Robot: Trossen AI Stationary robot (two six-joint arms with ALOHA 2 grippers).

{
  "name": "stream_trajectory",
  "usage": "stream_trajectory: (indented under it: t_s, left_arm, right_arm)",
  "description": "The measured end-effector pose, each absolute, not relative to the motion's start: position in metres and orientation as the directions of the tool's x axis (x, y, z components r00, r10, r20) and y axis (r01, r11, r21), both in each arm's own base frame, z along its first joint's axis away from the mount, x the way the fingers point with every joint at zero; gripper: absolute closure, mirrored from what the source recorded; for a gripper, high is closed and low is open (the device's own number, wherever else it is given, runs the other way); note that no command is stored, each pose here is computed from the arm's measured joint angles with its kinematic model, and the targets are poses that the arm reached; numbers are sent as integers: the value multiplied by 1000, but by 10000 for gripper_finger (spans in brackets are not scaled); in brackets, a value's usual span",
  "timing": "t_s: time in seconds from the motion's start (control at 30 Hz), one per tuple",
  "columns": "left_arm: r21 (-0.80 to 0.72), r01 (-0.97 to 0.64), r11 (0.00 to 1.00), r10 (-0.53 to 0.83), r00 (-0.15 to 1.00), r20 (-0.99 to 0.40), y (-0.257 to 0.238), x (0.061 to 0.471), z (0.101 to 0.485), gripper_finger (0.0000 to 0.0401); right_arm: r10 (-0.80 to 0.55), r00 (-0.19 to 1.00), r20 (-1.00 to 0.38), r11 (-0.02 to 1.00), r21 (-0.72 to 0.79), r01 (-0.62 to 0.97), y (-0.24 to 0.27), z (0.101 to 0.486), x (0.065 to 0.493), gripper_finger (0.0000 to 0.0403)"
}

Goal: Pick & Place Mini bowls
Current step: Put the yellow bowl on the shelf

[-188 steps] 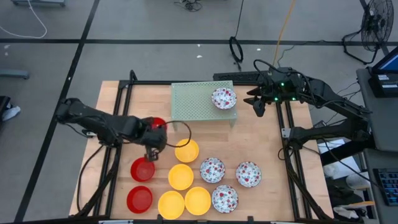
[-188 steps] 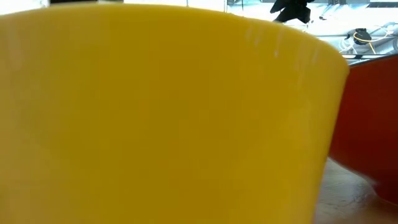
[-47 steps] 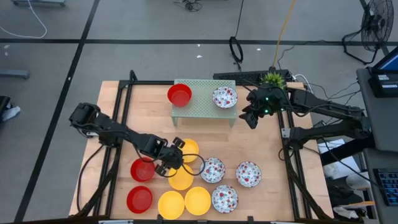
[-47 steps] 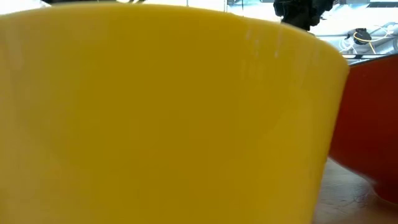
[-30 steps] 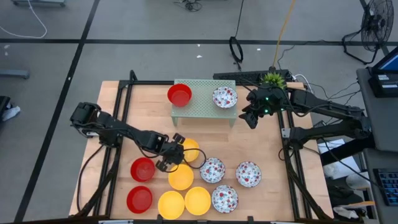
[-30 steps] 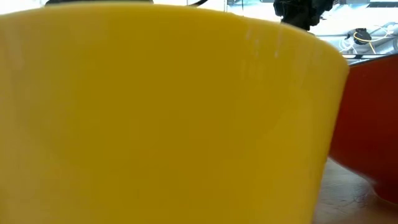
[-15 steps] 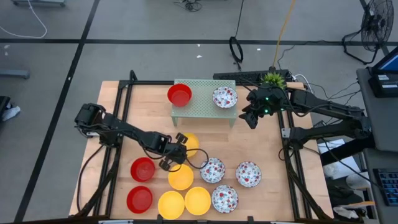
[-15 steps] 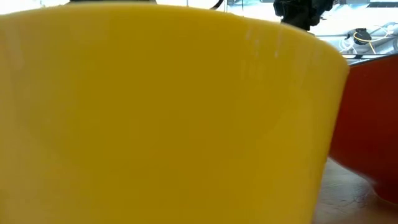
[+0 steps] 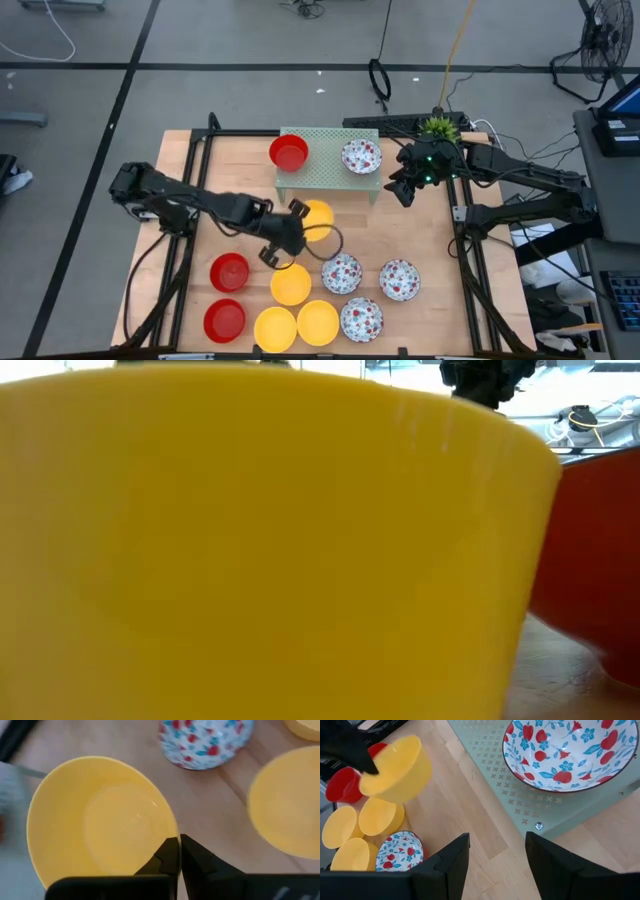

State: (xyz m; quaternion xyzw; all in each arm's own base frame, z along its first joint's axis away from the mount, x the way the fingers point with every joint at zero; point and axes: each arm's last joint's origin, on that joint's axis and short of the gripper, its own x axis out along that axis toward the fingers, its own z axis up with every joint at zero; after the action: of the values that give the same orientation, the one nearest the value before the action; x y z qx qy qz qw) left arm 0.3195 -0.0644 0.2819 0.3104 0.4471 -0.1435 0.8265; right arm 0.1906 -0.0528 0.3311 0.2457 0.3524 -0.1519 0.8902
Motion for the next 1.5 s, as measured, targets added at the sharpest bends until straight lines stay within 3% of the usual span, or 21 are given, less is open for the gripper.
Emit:
stream_trajectory:
  t_s: [0.23, 0.63, 1.07, 1.5]
  left_arm:
    - [422, 450, 787, 65, 619, -782, -33, 332, 314, 394]
    - [328, 377, 867, 44, 596, -802, 25, 340, 305, 388]
    - [364, 416, 834, 92, 544, -834, 33, 353, 283, 390]
    - [264, 258, 929, 93, 529, -844, 46, 359, 328, 395]
  right_arm:
    - [-96, 707, -701, 858, 302, 416, -53, 331, 190, 220]
    - [-111, 758, -643, 884, 285, 371, -47, 345, 172, 220]
    - [-124, 793, -597, 888, 290, 358, -43, 354, 158, 220]
    - [-127, 792, -597, 888, 288, 359, -43, 354, 158, 220]
